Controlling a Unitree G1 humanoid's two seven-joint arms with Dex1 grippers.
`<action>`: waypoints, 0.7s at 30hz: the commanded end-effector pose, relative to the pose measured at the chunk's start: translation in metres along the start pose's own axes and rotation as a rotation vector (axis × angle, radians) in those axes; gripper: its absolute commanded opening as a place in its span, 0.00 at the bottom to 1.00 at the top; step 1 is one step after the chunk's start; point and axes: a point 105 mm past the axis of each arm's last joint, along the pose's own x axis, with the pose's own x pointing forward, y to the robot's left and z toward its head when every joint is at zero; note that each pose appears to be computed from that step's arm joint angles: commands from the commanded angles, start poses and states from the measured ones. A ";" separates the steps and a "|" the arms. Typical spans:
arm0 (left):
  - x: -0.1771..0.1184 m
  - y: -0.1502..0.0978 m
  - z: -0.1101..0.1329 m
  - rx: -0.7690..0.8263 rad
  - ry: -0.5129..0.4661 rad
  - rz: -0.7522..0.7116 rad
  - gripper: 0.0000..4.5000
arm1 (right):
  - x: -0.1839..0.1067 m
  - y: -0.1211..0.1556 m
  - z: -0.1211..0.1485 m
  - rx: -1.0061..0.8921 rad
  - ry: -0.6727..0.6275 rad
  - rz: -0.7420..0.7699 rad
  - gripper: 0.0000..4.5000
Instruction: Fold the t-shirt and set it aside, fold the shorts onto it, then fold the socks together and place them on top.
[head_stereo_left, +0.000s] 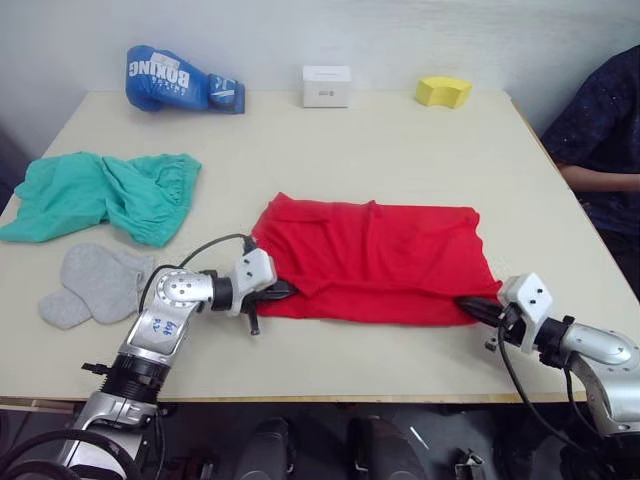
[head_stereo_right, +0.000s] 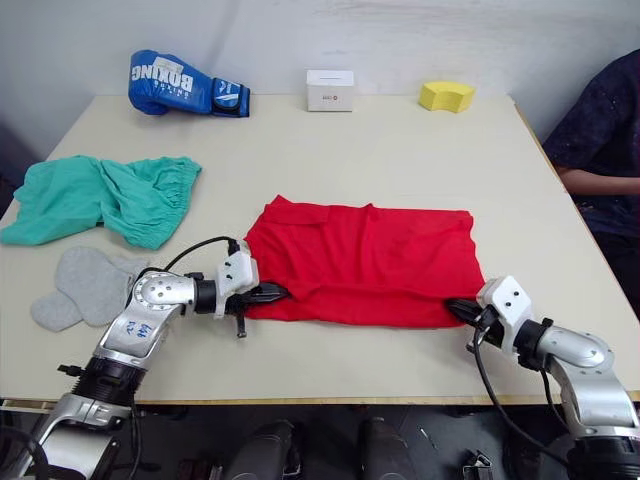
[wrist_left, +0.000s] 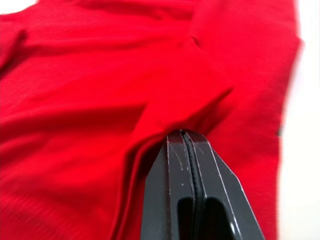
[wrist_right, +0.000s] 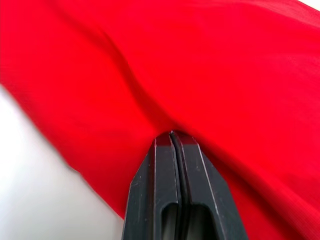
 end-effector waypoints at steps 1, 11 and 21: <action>-0.003 0.010 0.012 -0.092 -0.099 0.077 0.00 | -0.012 -0.017 0.003 0.011 -0.012 -0.088 0.00; -0.021 0.036 -0.006 -0.158 -0.058 0.267 0.00 | -0.050 -0.052 -0.014 0.018 0.059 -0.314 0.00; -0.072 0.022 -0.008 -0.116 -0.058 0.142 0.00 | -0.075 -0.060 0.025 -0.055 -0.049 -0.375 0.00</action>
